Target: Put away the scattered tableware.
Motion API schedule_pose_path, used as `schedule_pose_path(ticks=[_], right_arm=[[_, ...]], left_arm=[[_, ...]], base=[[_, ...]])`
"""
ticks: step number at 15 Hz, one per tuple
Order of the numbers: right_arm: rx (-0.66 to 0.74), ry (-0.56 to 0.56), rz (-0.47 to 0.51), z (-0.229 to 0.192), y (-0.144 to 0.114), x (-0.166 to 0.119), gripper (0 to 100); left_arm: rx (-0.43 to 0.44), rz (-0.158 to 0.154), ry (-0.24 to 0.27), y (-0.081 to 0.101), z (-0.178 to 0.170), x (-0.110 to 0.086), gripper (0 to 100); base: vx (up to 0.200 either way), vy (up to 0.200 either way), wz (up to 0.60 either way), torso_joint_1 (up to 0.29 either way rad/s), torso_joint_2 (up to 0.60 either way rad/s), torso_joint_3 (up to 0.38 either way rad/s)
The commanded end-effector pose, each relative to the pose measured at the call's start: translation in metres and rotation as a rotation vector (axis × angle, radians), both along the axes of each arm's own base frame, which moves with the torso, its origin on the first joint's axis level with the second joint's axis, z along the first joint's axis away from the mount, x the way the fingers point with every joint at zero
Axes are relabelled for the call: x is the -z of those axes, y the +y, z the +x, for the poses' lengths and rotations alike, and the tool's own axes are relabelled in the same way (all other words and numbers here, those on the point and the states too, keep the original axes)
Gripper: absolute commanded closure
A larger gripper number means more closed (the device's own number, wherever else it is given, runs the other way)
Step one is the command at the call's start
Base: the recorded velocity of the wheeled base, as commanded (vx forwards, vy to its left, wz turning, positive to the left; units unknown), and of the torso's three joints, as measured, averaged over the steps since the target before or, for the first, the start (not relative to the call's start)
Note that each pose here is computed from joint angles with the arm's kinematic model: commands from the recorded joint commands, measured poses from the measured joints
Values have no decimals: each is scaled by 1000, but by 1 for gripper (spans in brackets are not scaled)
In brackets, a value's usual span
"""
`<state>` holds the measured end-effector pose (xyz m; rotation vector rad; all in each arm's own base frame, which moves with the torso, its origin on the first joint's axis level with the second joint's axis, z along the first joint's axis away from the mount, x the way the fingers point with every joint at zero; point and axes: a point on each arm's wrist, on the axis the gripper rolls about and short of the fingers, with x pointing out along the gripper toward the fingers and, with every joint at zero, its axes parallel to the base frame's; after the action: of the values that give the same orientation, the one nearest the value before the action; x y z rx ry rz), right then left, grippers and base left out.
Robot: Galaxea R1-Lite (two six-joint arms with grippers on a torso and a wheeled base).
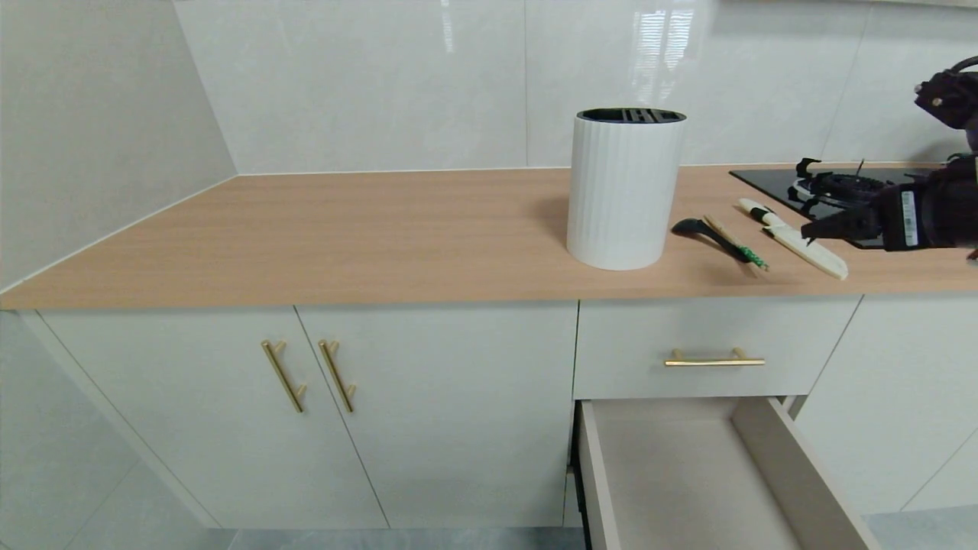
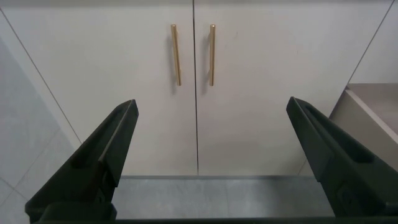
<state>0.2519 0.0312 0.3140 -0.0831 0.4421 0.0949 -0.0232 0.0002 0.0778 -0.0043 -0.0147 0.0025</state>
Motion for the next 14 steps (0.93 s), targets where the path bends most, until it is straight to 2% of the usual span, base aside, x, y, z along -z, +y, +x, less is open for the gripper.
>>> schedule_pose_path(ticks=[1, 5, 10, 14], right_arm=[[71, 128, 61, 68, -1, 18, 0], [138, 168, 161, 110, 4, 36, 0], [226, 214, 76, 140, 20, 71, 0], [232, 202, 92, 143, 21, 71, 0]], left_arm=[[-1, 0, 1, 0, 0, 0, 0], [-1, 0, 1, 0, 0, 0, 0], [-1, 0, 1, 0, 0, 0, 0], [-1, 0, 1, 0, 0, 0, 0]], base=[[0, 0, 0, 0, 0, 0], [0, 0, 0, 0, 0, 0], [0, 0, 0, 0, 0, 0], [0, 0, 0, 0, 0, 0]])
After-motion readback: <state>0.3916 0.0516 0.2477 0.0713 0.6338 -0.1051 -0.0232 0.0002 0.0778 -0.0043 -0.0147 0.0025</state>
